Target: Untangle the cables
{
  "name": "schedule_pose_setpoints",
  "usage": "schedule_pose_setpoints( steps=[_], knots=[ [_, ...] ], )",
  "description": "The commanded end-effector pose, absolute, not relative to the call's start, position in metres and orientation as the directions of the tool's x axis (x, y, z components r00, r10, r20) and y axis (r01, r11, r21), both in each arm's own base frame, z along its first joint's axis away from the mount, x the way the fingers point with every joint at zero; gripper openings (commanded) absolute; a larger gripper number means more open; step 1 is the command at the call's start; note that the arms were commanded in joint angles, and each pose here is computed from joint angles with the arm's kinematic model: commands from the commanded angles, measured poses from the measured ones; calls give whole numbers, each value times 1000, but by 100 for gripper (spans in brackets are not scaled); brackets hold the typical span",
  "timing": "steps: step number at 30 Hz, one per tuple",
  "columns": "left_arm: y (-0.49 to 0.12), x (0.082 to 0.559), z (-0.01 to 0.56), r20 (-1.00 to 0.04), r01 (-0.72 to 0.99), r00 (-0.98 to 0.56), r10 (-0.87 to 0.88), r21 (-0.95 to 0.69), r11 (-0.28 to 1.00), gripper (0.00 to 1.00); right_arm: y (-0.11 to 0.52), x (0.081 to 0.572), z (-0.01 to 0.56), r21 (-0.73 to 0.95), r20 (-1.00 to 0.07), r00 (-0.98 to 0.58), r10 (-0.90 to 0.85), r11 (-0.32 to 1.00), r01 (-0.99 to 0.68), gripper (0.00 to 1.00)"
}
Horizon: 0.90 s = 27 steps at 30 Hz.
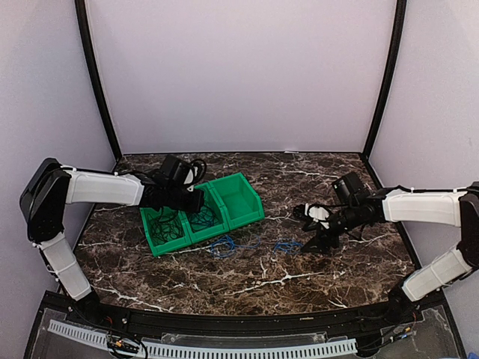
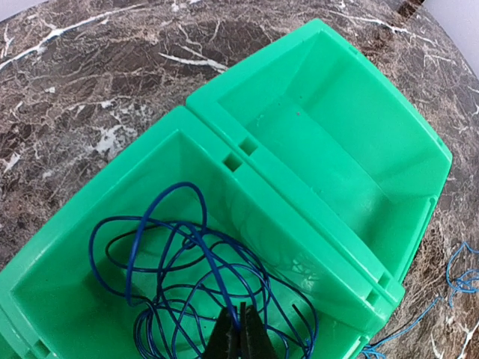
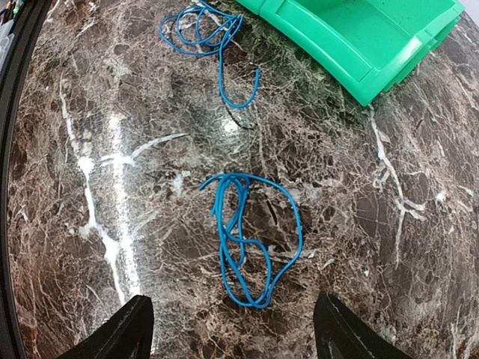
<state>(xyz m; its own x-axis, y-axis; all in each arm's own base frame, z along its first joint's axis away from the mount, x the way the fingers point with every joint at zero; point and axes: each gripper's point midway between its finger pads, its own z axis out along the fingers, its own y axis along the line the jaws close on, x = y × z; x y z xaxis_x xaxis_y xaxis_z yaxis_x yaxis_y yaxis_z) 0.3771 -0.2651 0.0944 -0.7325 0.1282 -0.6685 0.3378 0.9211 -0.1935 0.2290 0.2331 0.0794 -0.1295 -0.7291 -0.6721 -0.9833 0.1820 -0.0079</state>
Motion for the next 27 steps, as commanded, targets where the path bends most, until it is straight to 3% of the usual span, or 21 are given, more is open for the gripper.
schedule_pose_setpoints(
  steps=[1, 7, 17, 22, 27],
  knots=[
    [-270, 372, 98, -636, 362, -756, 152, -214, 907, 2, 248, 247, 119, -73, -742, -100, -663, 227, -971, 74],
    [-273, 364, 128, -628, 388, -761, 163, -238, 890, 26, 282, 257, 138, -42, -750, -92, -656, 185, -982, 71],
    [-261, 335, 181, -678, 445, -715, 173, -250, 860, 62, 344, 263, 83, 82, -663, -152, -733, 131, -988, 70],
    [-244, 330, 239, -866, 496, -484, 125, -154, 854, 73, 359, 282, 59, 84, -635, -170, -753, 152, -985, 70],
    [-242, 317, 260, -928, 557, -362, 87, -140, 819, 75, 372, 290, 48, 136, -629, -205, -750, 153, -979, 64]
  ],
)
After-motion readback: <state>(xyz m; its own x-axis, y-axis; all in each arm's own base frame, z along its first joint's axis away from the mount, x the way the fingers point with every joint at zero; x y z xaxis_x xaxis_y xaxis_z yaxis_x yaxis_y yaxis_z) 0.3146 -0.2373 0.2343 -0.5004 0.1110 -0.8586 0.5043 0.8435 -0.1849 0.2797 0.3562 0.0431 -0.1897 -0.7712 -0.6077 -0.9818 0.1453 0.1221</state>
